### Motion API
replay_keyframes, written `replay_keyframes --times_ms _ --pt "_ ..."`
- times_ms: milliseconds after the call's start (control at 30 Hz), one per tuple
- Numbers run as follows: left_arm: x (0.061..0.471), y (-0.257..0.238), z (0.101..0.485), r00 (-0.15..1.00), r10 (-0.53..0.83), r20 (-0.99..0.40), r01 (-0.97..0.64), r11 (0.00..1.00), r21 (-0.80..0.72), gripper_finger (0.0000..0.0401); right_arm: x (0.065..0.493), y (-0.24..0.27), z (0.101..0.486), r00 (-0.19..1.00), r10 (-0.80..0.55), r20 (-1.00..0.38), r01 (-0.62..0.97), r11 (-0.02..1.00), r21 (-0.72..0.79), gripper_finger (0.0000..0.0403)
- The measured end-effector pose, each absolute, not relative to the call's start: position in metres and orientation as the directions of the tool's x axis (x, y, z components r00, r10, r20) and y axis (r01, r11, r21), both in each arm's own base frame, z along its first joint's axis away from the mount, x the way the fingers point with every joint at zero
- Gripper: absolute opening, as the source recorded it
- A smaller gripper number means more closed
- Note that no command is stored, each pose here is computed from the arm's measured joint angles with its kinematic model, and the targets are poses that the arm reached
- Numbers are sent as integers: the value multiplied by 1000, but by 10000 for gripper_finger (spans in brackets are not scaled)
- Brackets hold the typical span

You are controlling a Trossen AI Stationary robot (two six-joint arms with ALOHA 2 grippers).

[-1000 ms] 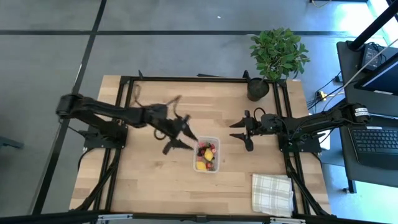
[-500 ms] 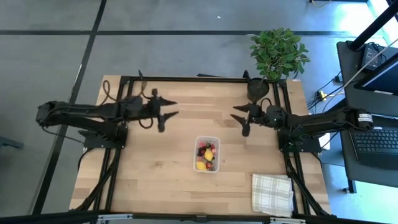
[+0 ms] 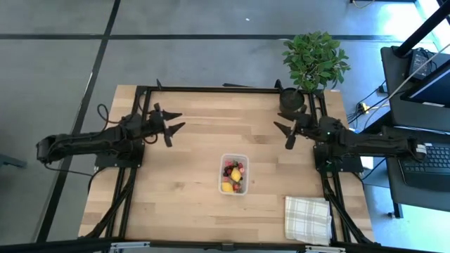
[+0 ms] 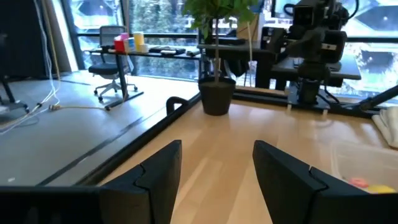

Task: Pick and placing Produce into tupperware
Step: Return to Home Position

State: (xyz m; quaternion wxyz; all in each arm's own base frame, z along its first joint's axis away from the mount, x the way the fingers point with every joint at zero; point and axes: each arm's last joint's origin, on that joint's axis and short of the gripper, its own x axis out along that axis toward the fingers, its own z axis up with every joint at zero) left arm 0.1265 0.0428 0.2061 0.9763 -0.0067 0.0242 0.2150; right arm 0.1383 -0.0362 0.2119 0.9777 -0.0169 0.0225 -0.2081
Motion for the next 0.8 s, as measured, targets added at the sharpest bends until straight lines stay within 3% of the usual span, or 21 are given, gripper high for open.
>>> replay_keyframes --times_ms 233,533,800 --pt "112 40 180 901 433 -29 -434 900 -39 192 119 -33 216 901 -435 8 435 900 -34 198" --pt "102 37 170 900 433 -45 -435 898 -71 192 99 -28 183 888 -433 153 438 899 1 198" --pt "94 35 166 895 444 -30 -445 891 -94 192 92 -27 181 888 -433 157 437 899 9 198"
